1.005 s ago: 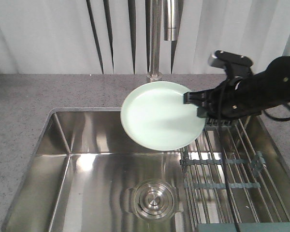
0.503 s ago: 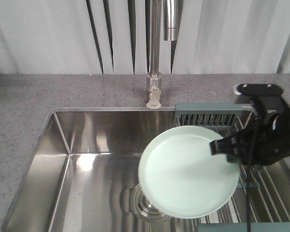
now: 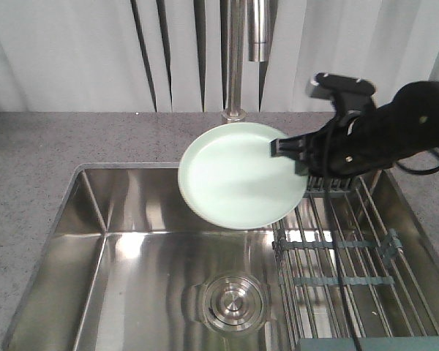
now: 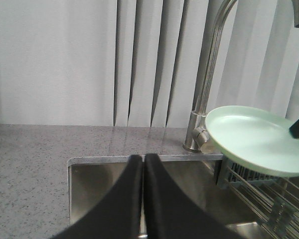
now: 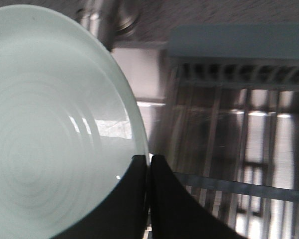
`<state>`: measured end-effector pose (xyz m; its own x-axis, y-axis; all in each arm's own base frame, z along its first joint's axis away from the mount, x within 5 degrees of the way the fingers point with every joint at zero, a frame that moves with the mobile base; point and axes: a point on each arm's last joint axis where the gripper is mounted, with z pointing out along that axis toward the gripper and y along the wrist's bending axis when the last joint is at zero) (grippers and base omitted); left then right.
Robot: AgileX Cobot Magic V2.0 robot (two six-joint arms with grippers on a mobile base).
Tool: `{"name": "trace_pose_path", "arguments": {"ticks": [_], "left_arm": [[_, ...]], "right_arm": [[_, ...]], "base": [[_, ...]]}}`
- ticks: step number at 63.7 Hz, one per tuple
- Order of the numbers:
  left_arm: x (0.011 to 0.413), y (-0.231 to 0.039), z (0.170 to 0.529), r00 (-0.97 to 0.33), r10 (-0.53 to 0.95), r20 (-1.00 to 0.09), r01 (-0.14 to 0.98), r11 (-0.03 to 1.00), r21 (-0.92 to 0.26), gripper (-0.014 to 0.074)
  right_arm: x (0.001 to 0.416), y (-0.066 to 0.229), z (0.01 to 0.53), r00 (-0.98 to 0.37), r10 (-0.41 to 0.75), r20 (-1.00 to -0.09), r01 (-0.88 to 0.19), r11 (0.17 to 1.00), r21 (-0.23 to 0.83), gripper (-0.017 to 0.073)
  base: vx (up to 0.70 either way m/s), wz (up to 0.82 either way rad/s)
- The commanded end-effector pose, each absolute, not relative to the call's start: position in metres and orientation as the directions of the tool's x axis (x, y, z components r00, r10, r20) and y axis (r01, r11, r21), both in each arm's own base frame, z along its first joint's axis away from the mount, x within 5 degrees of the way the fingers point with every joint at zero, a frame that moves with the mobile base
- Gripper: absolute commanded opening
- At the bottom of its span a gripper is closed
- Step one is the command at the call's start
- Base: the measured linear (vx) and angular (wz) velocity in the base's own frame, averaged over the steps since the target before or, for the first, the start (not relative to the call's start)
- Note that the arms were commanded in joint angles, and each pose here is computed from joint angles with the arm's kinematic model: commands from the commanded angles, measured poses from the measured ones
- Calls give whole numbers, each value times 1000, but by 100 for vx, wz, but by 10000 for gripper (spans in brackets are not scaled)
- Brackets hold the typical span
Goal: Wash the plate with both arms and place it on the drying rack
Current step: 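Lower the plate onto the wire drying rack and open the right gripper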
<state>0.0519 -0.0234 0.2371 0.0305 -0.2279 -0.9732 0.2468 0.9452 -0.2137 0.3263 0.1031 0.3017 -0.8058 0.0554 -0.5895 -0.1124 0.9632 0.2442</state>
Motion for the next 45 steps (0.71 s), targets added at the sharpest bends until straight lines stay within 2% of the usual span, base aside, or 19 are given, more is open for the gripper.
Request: {"name": "trace_pose_path", "arguments": {"ticks": [1,8,17,45], "left_arm": [[52,-22,244,44,-209,-977,237,952,-193,-6],[52,-23,244,41,-208,-977,243,951,-192,-6],[52,-23,244,41,-208,-977,243,951,-192,-6],[52,-23,244,41,-208,-977,243,951,-192,-6]], "right_arm": [[317,65,340,-755,28,-655,-72,990,125,-2],[308,35,339,-812,-38,-583,-17,999,-41,-2],[311,21,327,-859,-110,-500,-13,981,-194,-2],[345,24,261,-942,-130,-311,-58,972,-230,18]], "base": [[0,0],[0,0],[0,0],[0,0]]}}
